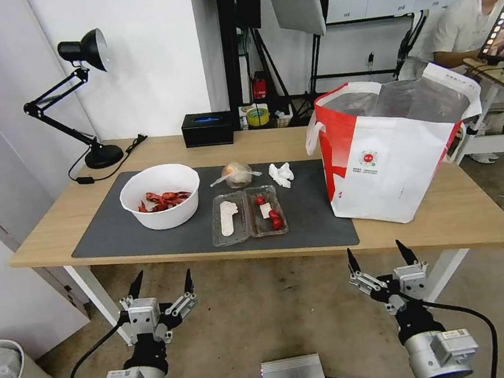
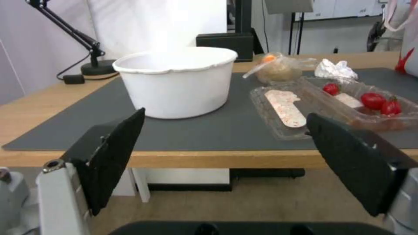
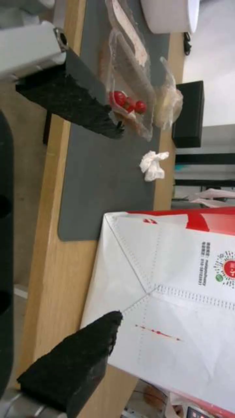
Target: Pick up the trash from the table and place it into the takeout bag.
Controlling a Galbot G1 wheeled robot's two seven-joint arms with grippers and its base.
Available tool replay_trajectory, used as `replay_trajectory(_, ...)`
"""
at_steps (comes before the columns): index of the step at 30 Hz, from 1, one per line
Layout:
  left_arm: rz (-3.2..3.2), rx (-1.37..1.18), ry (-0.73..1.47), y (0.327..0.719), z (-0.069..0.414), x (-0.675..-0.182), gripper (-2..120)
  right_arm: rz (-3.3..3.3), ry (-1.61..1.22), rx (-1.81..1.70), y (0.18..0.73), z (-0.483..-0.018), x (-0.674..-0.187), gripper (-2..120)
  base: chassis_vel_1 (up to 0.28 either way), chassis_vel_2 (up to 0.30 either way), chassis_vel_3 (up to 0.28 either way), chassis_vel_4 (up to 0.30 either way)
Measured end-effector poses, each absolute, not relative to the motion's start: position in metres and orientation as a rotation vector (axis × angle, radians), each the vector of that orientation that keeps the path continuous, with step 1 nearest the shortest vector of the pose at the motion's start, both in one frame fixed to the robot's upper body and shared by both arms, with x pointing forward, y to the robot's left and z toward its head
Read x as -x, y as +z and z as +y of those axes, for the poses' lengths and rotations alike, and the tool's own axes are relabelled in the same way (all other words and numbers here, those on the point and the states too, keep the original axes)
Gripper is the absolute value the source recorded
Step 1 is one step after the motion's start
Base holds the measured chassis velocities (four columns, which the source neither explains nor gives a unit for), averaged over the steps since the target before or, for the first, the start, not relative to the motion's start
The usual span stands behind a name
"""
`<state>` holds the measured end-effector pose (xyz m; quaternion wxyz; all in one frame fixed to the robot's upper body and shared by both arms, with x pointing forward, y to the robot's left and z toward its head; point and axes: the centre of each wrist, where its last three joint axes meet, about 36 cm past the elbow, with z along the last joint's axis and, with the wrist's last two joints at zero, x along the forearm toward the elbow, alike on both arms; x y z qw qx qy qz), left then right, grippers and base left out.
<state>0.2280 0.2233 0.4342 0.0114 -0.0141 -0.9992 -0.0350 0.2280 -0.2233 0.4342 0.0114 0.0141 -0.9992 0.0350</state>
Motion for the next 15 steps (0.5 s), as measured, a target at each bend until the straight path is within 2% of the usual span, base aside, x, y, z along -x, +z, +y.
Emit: replay_trajectory(15, -3.117, 0.044, -0.109, 0.4342, 0.2233, -0.228, 100, -3.117, 0.109, -0.044, 0.4342, -0.2233, -0.228, 100, 0.0, 0.0, 0.0, 0.0)
